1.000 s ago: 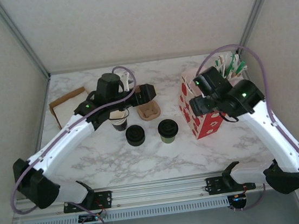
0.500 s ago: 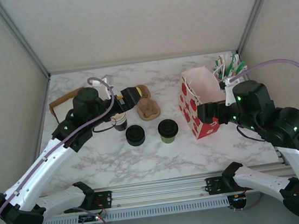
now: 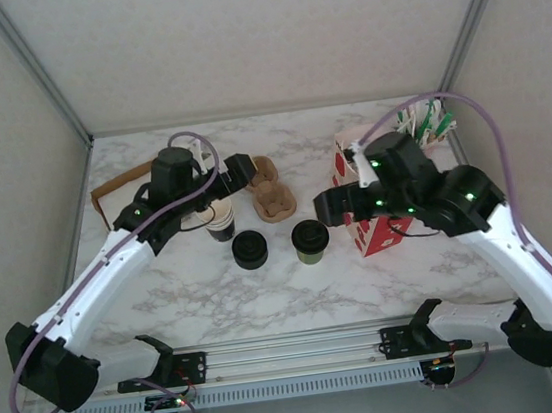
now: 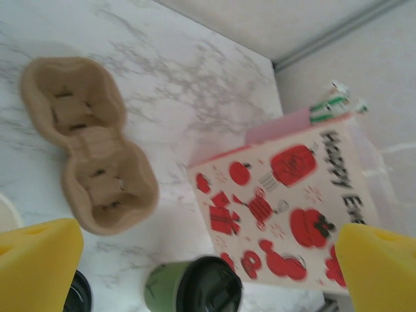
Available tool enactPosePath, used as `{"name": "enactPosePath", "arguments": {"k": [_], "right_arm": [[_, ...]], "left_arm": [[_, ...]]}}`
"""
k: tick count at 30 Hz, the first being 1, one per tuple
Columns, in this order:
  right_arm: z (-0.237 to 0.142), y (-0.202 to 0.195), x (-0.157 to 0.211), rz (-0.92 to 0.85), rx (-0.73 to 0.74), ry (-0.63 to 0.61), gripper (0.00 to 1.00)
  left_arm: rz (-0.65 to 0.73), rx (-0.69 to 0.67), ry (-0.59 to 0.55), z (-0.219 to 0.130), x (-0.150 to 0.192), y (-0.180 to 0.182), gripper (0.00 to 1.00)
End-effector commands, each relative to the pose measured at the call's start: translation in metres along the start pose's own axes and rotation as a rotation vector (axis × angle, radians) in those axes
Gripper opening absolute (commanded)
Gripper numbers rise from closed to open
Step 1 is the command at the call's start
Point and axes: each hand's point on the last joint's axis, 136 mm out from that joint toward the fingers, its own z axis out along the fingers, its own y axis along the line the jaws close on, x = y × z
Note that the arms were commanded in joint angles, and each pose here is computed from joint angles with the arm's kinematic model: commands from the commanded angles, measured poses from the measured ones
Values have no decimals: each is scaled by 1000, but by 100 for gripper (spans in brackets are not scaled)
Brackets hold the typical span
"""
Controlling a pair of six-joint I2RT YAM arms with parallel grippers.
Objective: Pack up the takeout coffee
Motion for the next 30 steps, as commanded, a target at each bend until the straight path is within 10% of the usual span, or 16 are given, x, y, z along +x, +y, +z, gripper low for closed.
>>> {"name": "enactPosePath", "arguments": {"k": [1, 14, 30], "right_arm": [[9, 14, -14, -82, 39, -16, 99], [124, 34, -36, -171, 196, 164, 99], [234, 29, -52, -255, 216, 271, 90]], "left_arm": [[23, 38, -22, -1, -24, -5, 100], [-73, -23, -56, 22, -86, 60, 100], [-147, 28, 144, 167, -103, 118, 100]]}}
